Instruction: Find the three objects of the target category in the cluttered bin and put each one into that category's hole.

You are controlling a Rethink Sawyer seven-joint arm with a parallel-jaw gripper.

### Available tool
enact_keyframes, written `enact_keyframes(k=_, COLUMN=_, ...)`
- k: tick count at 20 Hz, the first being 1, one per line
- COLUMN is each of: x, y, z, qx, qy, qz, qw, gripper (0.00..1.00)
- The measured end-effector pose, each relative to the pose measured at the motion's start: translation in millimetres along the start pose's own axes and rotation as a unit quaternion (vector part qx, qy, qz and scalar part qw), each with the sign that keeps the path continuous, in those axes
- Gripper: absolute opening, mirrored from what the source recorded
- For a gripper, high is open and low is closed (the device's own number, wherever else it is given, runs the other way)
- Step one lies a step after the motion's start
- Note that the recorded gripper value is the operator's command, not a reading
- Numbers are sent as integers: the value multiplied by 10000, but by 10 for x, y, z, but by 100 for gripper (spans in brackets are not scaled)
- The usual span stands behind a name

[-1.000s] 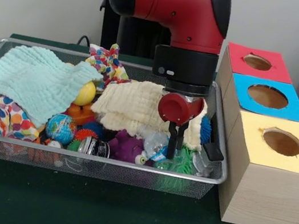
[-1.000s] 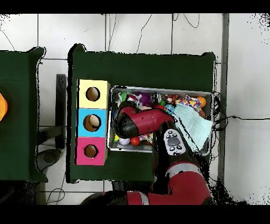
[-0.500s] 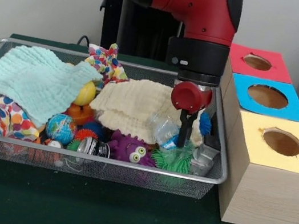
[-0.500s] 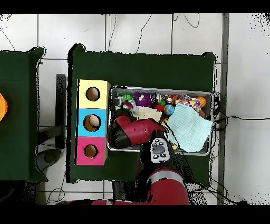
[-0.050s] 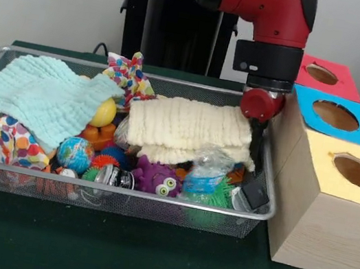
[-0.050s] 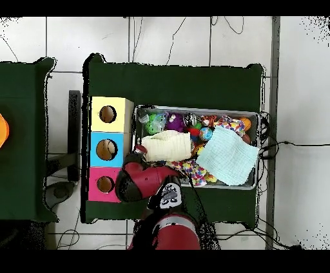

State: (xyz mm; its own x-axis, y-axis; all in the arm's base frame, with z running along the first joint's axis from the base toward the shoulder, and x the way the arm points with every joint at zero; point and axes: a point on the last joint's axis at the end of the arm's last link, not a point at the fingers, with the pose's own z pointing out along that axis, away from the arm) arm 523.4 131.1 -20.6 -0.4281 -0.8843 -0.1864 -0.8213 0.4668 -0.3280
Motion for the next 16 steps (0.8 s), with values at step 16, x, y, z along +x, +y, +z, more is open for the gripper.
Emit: enact_keyframes(k=16, x=270, y=829, z=-693, qx=-137, qy=618, qz=1078, qw=9922, gripper=0)
